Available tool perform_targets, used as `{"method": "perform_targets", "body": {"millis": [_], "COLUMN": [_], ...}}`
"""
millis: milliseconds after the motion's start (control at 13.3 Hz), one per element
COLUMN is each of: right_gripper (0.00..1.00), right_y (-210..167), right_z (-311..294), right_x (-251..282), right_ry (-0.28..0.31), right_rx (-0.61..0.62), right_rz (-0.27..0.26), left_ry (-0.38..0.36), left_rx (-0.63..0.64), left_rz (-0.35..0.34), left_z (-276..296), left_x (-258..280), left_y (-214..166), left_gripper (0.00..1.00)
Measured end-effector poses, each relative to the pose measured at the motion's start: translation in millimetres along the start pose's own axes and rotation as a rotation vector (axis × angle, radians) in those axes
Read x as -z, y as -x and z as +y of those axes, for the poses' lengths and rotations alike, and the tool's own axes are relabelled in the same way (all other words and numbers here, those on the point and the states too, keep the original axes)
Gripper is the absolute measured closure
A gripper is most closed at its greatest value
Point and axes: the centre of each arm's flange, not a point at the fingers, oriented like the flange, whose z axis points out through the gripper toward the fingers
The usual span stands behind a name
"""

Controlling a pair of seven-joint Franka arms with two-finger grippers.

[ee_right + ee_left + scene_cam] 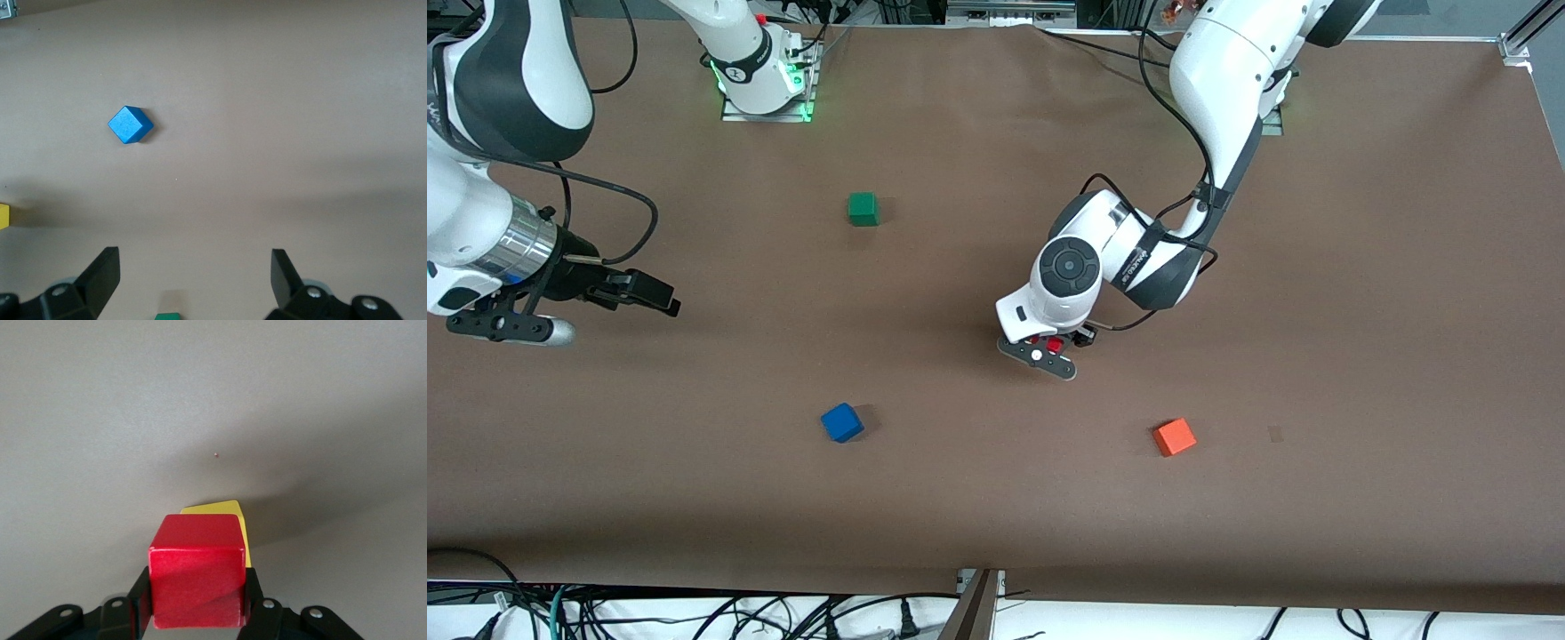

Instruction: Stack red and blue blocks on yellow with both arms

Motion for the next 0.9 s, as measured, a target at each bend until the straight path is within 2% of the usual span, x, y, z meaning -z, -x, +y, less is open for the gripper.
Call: {"method": "perform_targets", "body": {"millis": [375,901], "right_gripper": [0.0,0.0], "right_y": [6.1,6.5], "right_z": [-26.9,-28.6], "right_x": [-0.5,-0.4], "right_ry": [0.065,0.071], "right_rx": [0.031,0.036], "right_rz": [0.016,0.018], "left_ry": [-0.005,-0.008], "left_rx": [0.014,0.023], "left_rz": [-0.008,-0.009], "left_z": [-0.7,6.9], "left_x": [-0.2,-0.5], "left_y": [0.6,2.5], "left_gripper": [0.44,0.44]}}
